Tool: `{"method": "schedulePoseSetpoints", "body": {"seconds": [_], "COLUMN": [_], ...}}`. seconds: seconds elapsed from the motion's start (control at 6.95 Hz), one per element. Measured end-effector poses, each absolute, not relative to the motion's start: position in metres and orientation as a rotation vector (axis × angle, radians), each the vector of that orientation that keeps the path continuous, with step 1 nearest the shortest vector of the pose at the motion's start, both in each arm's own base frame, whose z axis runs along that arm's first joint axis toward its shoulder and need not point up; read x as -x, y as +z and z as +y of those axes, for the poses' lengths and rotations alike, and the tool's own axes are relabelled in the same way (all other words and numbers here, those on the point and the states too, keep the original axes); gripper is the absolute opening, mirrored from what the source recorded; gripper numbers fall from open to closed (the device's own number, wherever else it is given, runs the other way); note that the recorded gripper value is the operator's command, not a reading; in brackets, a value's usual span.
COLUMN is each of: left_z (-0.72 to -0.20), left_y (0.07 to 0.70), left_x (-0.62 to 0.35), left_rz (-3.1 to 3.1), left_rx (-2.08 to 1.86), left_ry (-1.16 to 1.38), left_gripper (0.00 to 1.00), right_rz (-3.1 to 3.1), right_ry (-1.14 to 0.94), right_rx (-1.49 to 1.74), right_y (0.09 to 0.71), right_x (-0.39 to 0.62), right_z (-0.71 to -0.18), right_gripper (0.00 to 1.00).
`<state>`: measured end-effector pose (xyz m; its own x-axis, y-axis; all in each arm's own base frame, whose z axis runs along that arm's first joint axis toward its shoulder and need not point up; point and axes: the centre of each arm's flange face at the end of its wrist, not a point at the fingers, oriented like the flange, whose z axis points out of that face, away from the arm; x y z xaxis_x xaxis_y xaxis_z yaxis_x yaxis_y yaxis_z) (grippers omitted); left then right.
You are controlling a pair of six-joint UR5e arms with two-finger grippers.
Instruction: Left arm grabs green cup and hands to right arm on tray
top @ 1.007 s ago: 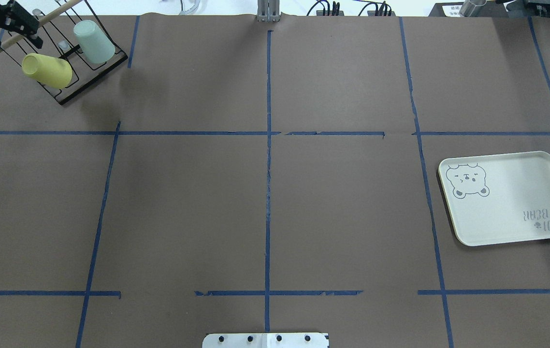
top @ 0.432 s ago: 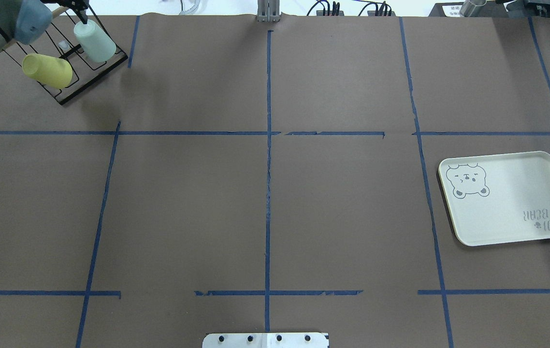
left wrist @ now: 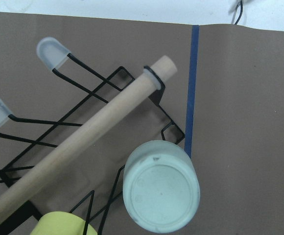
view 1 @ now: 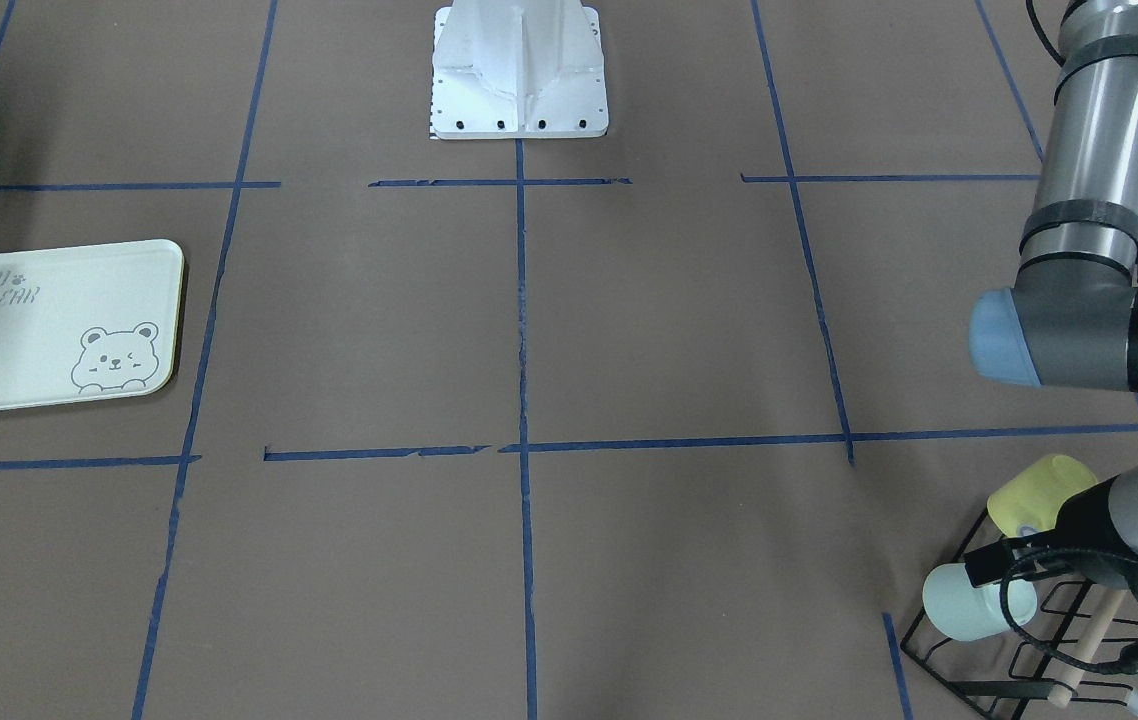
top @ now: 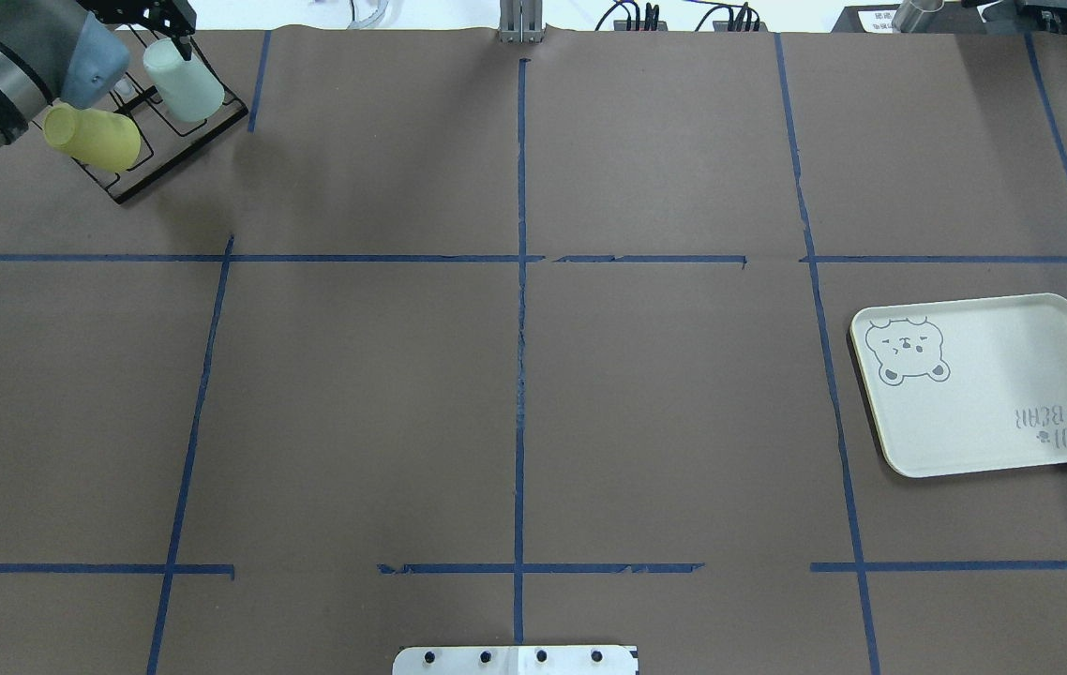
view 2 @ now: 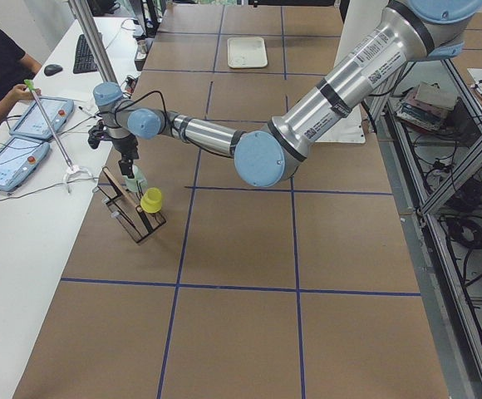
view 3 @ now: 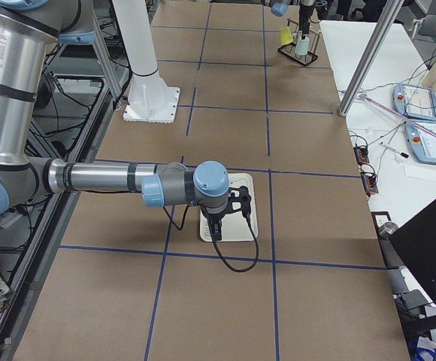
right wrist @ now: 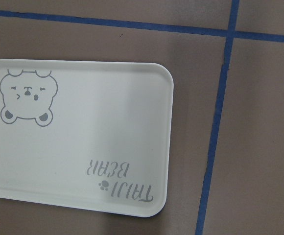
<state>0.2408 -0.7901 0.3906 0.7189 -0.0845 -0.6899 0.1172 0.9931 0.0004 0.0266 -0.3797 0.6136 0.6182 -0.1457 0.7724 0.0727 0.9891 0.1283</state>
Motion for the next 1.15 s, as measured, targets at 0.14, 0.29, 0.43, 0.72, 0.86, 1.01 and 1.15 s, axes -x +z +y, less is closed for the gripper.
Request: {"method": "schedulePoseSetpoints", "body": {"seconds": [0.14,0.29,0.43,0.72,0.86,1.01,1.15], "left_z": [-0.794,-0.797,-0.799,-0.796,-0.795,-0.794,-0.794], "left_y": [0.391,0.395,0.401,0.404,0.403,0.403,0.403], "left_x": [-0.245,-0.248,-0.252,-0.265,-0.271,-0.274,-0.274], "left_rz": [0.754,0.755,0.757,0.762,0.763,0.763,0.758], "left_rx": [-0.054,-0.062,-0.069,-0.063,-0.059,-0.058,-0.063], "left_ry": [-0.117,-0.117,-0.113,-0.117,-0.118,-0.117,-0.118], "left_gripper": [1.0,1.0,0.98,0.9,0.74,0.39,0.08], "right_rz": [-0.897,-0.898,-0.898,-0.898,-0.898,-0.899,-0.899], "right_ry": [-0.125,-0.125,-0.125,-0.125,-0.125,-0.126,-0.126], "right_rx": [-0.085,-0.081,-0.079,-0.077,-0.077,-0.078,-0.077], "right_y": [0.615,0.616,0.618,0.619,0.618,0.618,0.618], "right_x": [-0.026,-0.026,-0.026,-0.026,-0.025,-0.025,-0.025], "right_z": [-0.38,-0.379,-0.379,-0.379,-0.379,-0.379,-0.379], "right_gripper": [1.0,1.0,1.0,1.0,1.0,1.0,1.0]}}
